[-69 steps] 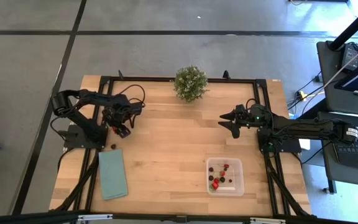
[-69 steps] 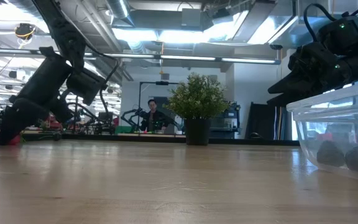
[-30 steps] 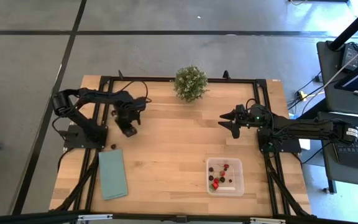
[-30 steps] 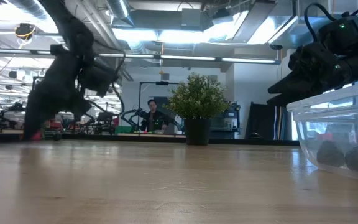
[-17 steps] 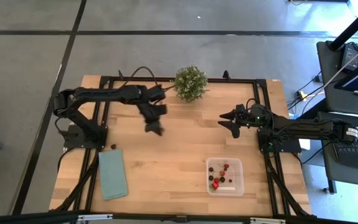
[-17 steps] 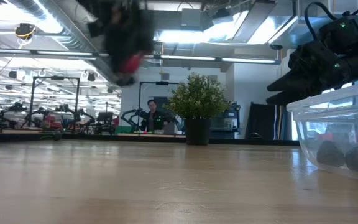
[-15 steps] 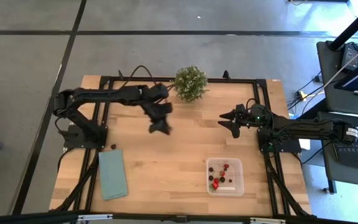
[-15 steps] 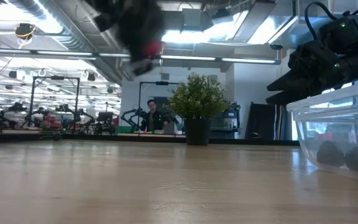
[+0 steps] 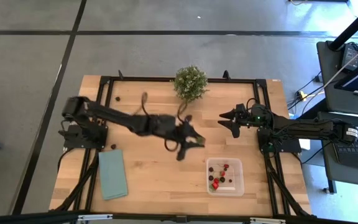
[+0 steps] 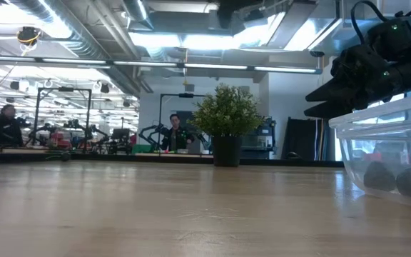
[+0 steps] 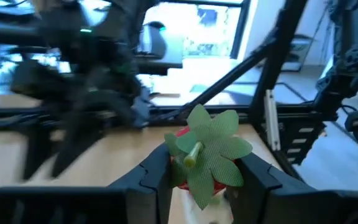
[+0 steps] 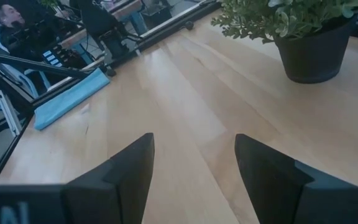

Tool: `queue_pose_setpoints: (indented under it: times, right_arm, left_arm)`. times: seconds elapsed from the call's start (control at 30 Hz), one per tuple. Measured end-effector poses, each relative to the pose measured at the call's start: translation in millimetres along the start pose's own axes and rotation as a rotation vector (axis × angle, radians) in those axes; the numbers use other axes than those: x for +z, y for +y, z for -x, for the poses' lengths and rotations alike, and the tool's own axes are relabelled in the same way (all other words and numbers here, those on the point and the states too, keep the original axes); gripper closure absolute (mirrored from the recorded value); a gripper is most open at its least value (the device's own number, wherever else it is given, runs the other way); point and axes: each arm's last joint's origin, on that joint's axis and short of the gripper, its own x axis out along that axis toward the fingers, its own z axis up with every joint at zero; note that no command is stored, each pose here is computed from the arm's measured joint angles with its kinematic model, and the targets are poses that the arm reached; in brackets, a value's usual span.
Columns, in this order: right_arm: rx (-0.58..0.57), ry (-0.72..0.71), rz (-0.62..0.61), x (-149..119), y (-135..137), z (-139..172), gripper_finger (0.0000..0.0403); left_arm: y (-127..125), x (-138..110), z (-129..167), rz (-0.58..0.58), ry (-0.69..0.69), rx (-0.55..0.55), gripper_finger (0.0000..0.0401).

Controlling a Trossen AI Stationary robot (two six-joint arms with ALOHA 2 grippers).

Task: Pick and placing Produce into tupperware
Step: Put the strawberry into the bin

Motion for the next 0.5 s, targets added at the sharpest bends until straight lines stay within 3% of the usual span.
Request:
queue_pose_setpoints:
  times: [0.1,0.27,0.5]
  right_arm:
    - [0.0,0.0,-0.003,0.0,0.0,0.0,0.0176]
    - [0.0,0.0,-0.003,0.0,0.0,0.0,0.0176]
    - [0.0,0.0,-0.014,0.0,0.0,0.0,0.0176]
  left_arm:
    - [-17.5,-19.8,-25.4,0.005,-0.06,-0.044,0.0283]
    - [-31.4,-59.9,-64.1,0.04,-0.038,-0.082,0.0288]
    - [-28.3,-68.0,-107.6,0.105,-0.063,-0.255,0.0287]
